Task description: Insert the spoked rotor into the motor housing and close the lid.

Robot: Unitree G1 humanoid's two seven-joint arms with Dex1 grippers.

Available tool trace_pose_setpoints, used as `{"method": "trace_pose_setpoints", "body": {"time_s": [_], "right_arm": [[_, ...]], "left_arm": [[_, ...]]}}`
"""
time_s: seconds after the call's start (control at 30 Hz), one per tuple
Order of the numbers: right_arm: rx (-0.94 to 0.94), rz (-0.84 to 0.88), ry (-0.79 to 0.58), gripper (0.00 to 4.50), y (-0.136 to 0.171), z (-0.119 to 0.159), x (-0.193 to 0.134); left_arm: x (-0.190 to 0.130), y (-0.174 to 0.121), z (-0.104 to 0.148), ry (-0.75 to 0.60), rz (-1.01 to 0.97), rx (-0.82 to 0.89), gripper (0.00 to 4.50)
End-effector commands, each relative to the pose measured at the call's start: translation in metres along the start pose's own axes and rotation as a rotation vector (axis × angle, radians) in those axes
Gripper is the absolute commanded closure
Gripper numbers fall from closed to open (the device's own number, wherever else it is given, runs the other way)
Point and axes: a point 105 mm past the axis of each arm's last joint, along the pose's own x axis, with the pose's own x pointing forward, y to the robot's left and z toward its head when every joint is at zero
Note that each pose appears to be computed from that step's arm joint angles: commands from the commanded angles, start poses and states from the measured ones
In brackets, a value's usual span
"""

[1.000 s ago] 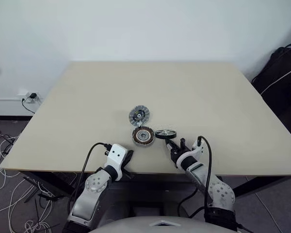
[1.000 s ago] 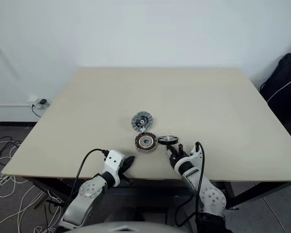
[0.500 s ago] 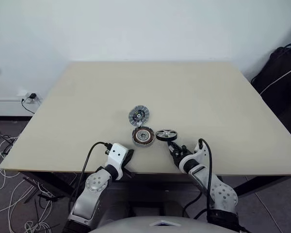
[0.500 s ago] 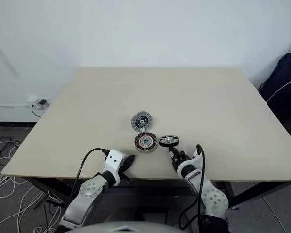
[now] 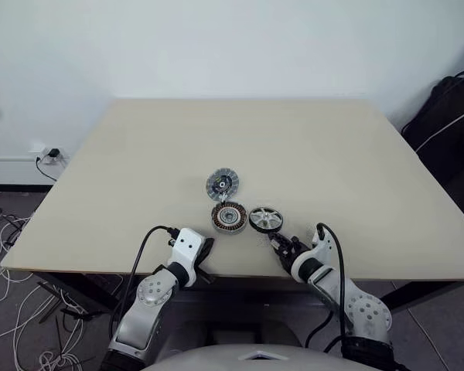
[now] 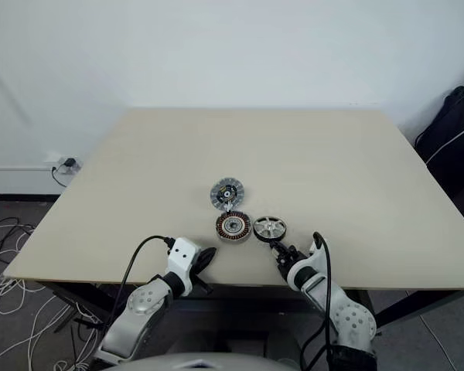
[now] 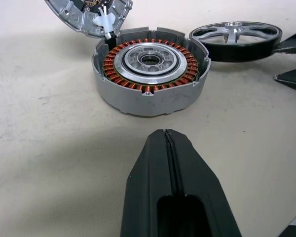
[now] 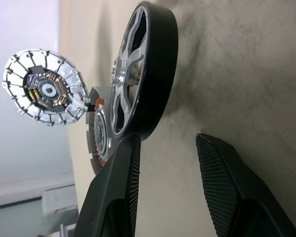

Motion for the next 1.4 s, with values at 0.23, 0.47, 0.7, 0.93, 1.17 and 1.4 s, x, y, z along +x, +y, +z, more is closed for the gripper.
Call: {"method": "trace_pose_setpoints", "body": {"time_s": [0.23,0.47,0.7,0.93,1.17,1.4], "right_arm": [[0.052,0.135,-0.118,2.59,0.024,0.017,0.000],[0.077,0.147,-0.124,2.59,0.028,0.013,0.012],[0.086,0.150,-0.125,2.59,0.032,0.012,0.021],[0.102,0.159,-0.141,3.52,0.033,0.014,0.024],[0.101,0.164,-0.136,4.12,0.034,0.014,0.020],[0.156,0.295,-0.195,4.12,0.054,0.026,0.007]], "left_arm": [[0.001,0.000,0.006,-0.023,-0.006,0.015,4.50],[0.001,0.001,0.006,-0.020,-0.005,0.016,4.50],[0.001,0.003,0.007,-0.020,0.001,0.021,4.50],[0.000,0.003,0.006,-0.018,0.004,0.021,4.50],[0.000,0.001,0.005,-0.018,0.003,0.014,4.50],[-0.001,0.000,0.004,-0.018,-0.002,0.011,4.50]]}}
